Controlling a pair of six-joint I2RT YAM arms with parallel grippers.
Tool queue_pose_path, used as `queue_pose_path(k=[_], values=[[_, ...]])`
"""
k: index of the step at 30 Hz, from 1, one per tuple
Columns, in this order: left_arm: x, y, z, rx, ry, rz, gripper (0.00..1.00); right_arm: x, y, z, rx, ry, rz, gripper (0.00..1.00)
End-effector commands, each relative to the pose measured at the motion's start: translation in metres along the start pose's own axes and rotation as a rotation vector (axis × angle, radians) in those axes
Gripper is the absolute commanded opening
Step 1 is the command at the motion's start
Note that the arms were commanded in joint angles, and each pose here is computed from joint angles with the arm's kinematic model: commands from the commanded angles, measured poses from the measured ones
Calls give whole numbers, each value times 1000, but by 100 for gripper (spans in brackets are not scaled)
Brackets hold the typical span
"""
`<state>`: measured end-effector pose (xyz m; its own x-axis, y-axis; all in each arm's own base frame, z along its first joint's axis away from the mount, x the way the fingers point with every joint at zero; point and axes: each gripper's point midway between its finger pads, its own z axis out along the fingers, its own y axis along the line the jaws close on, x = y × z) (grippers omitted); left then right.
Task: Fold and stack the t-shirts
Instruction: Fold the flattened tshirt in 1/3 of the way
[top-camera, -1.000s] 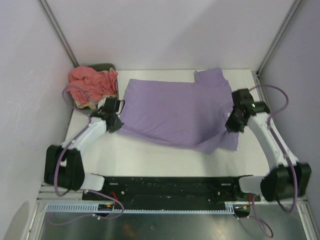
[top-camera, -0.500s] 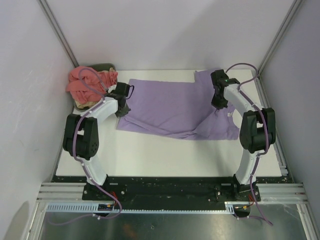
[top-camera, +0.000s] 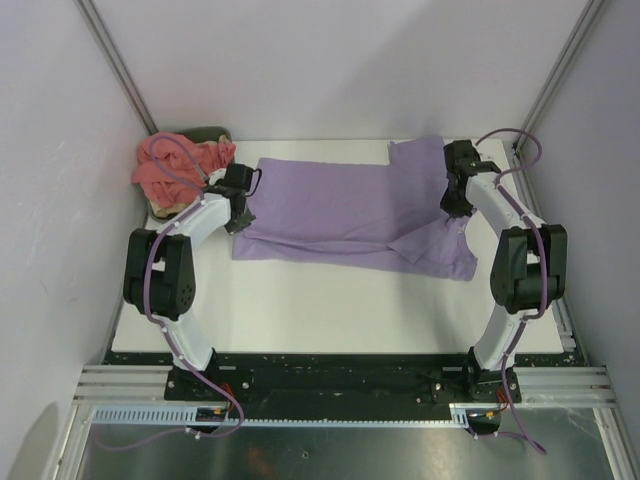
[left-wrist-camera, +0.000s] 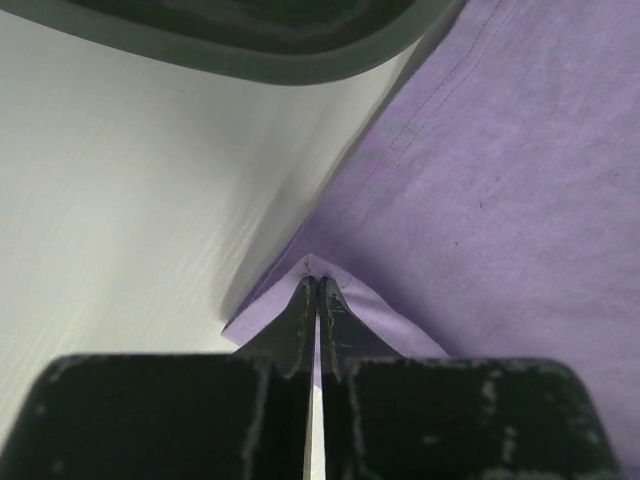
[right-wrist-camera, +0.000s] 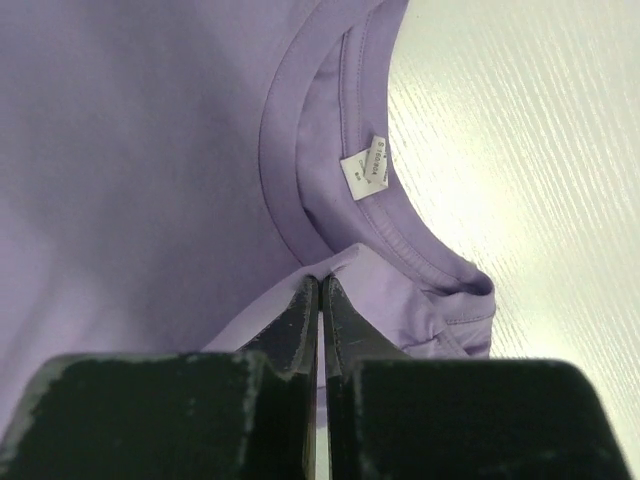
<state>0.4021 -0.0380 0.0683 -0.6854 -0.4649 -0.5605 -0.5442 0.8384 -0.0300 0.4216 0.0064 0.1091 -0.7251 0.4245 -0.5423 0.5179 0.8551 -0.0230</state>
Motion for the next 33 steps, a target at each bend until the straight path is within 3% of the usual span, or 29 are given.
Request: queue_pose_path(k=[1,17,25,33], values=[[-28,-2,-15,24,-82,-42,0,-16,-5,-12,-11,-72,47,0],[-31,-22,-11,106,-54,-43,1,-30,-6,-16,-39,-107,78,0],[-27,-30,-2,133,-30,-38,35,-31,-3,-14,-43,-101,75,0],[-22,-31,7,125,-5,-68,40,-31,-1,-14,-54,-98,75,0]])
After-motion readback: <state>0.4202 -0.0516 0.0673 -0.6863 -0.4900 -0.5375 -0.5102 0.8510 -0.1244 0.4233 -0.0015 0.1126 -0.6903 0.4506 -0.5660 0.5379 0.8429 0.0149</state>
